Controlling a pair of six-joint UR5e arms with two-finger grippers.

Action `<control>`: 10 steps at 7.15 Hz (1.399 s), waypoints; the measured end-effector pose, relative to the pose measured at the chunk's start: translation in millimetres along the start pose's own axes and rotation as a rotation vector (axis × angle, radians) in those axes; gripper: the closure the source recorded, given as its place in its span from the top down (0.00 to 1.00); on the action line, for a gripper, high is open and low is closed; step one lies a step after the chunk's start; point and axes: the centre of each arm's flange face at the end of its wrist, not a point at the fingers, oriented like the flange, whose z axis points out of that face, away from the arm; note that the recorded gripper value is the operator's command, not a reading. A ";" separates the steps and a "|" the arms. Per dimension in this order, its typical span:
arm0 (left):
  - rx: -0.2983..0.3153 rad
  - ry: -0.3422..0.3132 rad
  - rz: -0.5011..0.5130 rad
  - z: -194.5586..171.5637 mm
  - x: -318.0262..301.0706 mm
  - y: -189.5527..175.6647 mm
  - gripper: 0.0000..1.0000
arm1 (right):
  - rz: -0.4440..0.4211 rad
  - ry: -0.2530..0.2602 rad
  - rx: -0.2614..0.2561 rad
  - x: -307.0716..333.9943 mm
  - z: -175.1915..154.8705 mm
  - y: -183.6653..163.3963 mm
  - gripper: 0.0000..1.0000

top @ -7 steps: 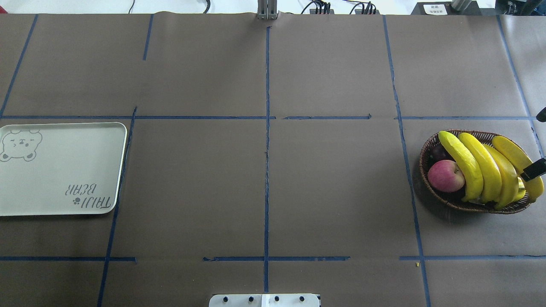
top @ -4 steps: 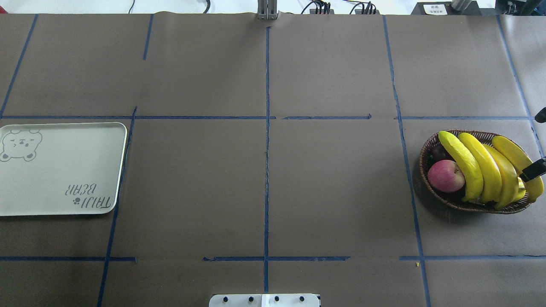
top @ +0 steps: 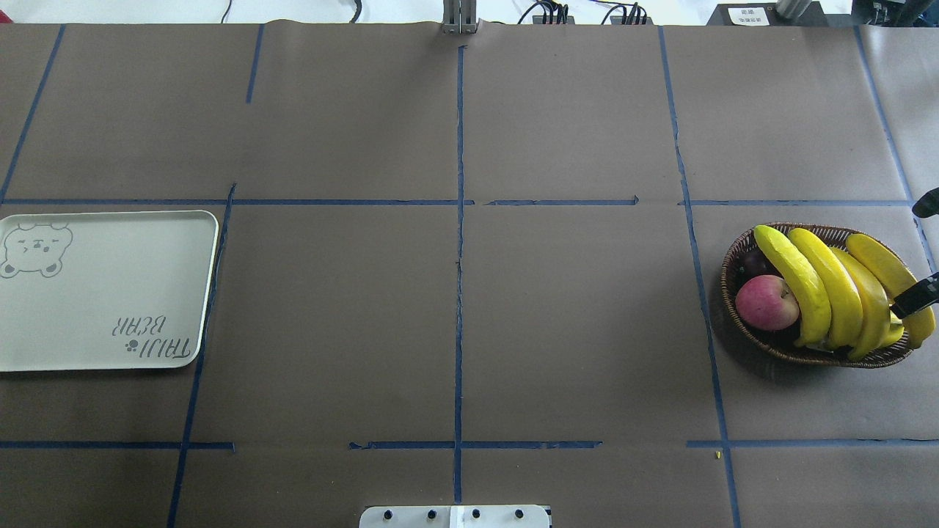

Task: Transfer all bananas from basket to plate

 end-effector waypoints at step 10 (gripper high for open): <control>0.022 0.005 -0.007 -11.7 14.7 -0.6 1.00 | 0.059 0.041 0.069 27.1 -31.1 9.1 0.00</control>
